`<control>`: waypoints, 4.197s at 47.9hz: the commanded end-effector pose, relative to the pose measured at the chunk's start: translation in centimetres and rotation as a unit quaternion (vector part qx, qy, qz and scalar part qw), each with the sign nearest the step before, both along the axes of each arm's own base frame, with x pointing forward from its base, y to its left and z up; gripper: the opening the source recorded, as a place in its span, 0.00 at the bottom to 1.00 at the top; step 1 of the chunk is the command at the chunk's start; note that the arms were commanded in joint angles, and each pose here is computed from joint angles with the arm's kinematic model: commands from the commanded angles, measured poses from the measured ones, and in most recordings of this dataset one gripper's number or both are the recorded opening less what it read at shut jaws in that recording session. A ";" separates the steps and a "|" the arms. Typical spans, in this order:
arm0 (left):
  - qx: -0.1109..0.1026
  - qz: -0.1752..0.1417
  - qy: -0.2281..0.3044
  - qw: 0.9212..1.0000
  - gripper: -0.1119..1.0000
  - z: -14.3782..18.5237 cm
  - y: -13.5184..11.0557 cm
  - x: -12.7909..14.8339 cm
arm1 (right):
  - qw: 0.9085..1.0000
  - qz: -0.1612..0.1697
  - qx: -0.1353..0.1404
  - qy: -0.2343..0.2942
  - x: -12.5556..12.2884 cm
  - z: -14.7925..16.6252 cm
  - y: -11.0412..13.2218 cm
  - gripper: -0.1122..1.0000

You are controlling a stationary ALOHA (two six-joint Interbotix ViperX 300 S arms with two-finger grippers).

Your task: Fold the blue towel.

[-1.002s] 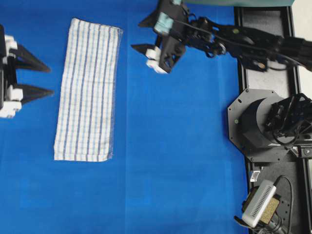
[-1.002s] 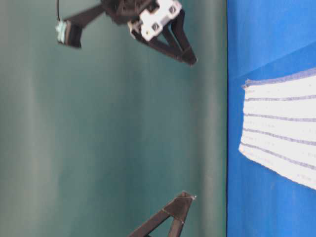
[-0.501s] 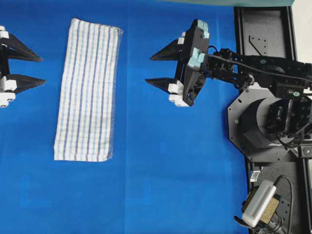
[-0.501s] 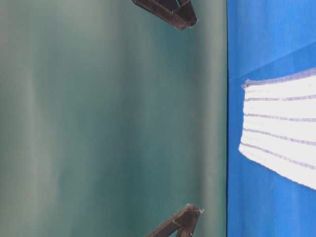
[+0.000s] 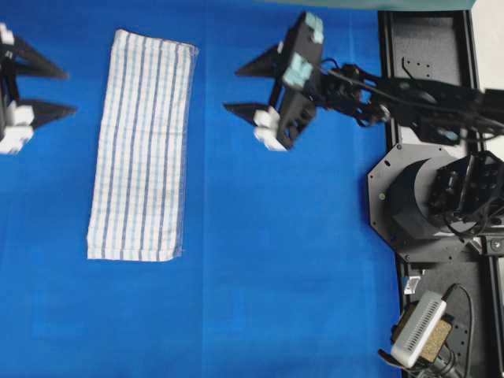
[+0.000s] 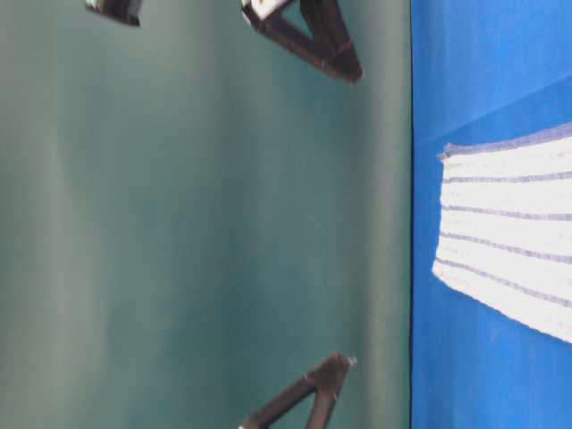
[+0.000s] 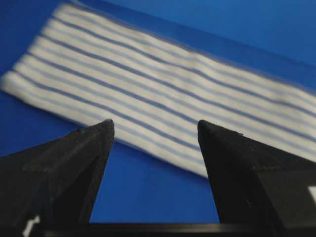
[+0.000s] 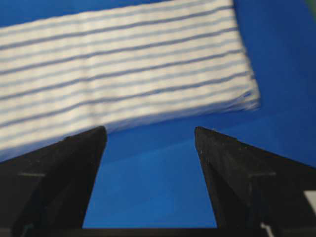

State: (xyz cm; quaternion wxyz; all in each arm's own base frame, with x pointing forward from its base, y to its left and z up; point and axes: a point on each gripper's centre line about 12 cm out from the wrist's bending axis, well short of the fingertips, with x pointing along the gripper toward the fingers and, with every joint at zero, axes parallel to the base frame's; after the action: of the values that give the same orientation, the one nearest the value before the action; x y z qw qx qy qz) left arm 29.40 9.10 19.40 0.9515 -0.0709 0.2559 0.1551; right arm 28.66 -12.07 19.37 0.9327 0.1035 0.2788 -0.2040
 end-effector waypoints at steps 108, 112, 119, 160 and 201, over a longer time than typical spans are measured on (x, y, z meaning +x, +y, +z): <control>0.061 0.028 -0.013 0.998 0.14 -4.7 5.6 5.1 | 0.999 -0.028 -0.019 -0.010 7.2 -4.2 -3.5 0.25; 0.060 0.008 -0.023 0.998 0.14 -3.9 3.7 4.9 | 1.000 -0.015 -0.012 -0.015 7.1 -3.9 -1.8 0.25; 0.053 -0.030 -0.028 0.998 0.14 -3.6 0.4 4.7 | 1.000 0.007 0.000 -0.019 6.8 -3.6 0.9 0.25; -0.027 -0.222 -0.025 0.974 0.14 -5.1 -15.9 5.0 | 0.990 0.107 0.092 -0.008 7.2 -5.1 14.3 0.25; -0.028 -0.221 0.020 0.975 0.15 -8.5 -16.0 5.2 | 0.988 0.120 0.093 0.029 7.9 -7.8 15.7 0.30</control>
State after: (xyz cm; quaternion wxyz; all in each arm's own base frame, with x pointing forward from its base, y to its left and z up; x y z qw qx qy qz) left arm 34.36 -6.58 10.08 0.9508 -0.0336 0.3019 -0.0611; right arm 36.10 3.33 10.73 0.9235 0.1480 0.3468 -0.0707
